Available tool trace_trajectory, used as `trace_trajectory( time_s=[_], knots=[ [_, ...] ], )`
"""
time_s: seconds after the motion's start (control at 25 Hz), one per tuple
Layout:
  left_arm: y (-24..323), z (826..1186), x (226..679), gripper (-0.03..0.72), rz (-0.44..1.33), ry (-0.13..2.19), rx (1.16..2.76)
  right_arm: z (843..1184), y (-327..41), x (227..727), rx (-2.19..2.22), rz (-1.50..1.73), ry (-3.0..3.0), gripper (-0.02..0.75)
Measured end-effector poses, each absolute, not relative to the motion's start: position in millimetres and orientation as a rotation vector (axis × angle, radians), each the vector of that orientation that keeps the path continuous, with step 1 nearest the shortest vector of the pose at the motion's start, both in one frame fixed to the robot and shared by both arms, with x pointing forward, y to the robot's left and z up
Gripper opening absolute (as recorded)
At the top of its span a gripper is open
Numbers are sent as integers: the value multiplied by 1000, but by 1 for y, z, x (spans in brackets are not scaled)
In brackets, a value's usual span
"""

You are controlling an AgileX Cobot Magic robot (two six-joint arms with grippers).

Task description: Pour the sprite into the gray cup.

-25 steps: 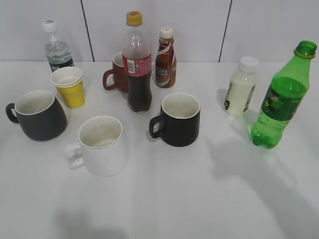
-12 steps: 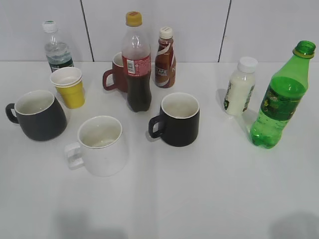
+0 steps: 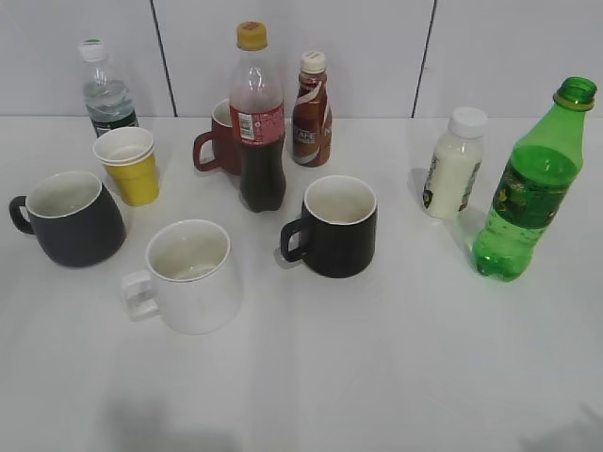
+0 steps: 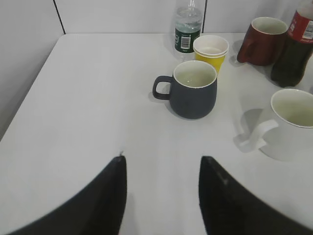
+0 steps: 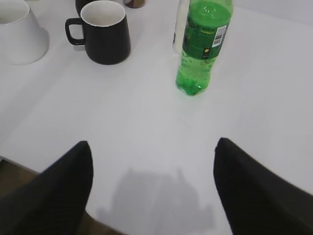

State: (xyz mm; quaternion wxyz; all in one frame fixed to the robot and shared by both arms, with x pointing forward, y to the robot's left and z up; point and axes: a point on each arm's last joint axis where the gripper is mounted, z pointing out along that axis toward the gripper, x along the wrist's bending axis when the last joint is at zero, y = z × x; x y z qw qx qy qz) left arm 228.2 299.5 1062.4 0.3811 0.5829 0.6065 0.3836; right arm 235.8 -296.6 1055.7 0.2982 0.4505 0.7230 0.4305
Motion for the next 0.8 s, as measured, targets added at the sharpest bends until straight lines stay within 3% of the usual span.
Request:
trace_trajectory(
  time_s=[0.8],
  knots=[
    [300,1063,228,310,944,1489,1523,1056,-296,233,1459,961,1575,574]
  ],
)
